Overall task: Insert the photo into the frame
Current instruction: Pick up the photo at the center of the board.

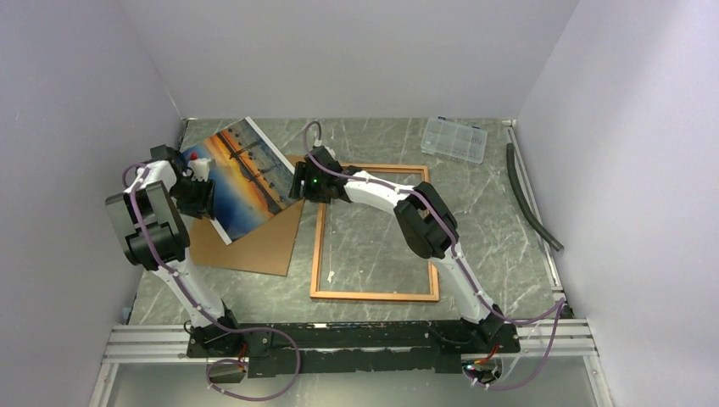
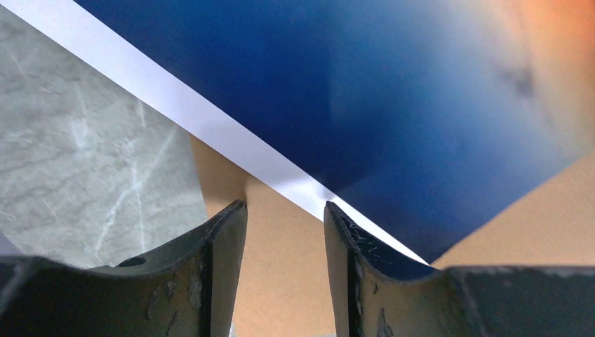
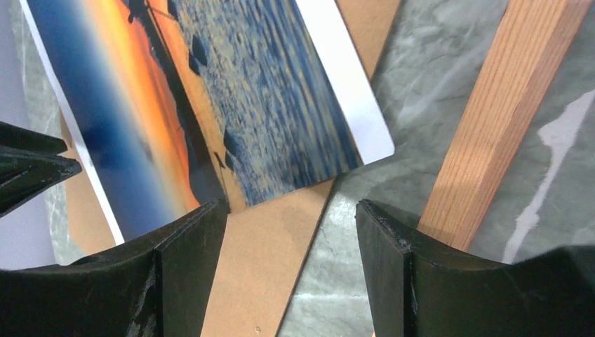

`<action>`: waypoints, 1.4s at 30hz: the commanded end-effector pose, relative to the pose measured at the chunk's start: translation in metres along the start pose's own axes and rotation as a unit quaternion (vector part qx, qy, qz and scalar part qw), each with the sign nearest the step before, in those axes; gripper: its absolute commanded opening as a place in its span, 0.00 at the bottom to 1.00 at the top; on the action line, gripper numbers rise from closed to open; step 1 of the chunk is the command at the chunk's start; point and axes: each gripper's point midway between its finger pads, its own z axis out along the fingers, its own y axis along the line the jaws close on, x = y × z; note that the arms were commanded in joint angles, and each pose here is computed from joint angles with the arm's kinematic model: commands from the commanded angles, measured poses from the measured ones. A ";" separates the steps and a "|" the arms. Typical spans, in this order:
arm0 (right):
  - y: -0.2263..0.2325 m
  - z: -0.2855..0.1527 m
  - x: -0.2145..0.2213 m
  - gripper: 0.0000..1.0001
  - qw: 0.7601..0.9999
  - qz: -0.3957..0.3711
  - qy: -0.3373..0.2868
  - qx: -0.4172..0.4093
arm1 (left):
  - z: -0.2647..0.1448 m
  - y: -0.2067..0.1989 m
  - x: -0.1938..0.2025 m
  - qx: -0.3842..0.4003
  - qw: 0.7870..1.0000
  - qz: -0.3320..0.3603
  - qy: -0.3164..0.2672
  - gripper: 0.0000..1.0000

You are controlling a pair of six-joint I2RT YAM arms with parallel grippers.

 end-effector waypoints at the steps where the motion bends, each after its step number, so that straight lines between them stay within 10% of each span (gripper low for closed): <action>1: -0.015 -0.006 -0.022 0.73 0.998 0.011 -0.038 0.048 | 0.009 0.016 -0.018 -0.042 0.999 0.005 -0.014 0.50; 23: -0.031 0.017 -0.057 0.76 0.996 -0.025 -0.079 0.046 | 0.039 0.009 0.019 -0.037 0.997 0.045 0.046 0.36; 42: -0.003 0.019 -0.024 0.71 0.996 -0.030 0.018 -0.081 | 0.039 0.001 0.024 -0.027 0.997 0.047 0.052 0.30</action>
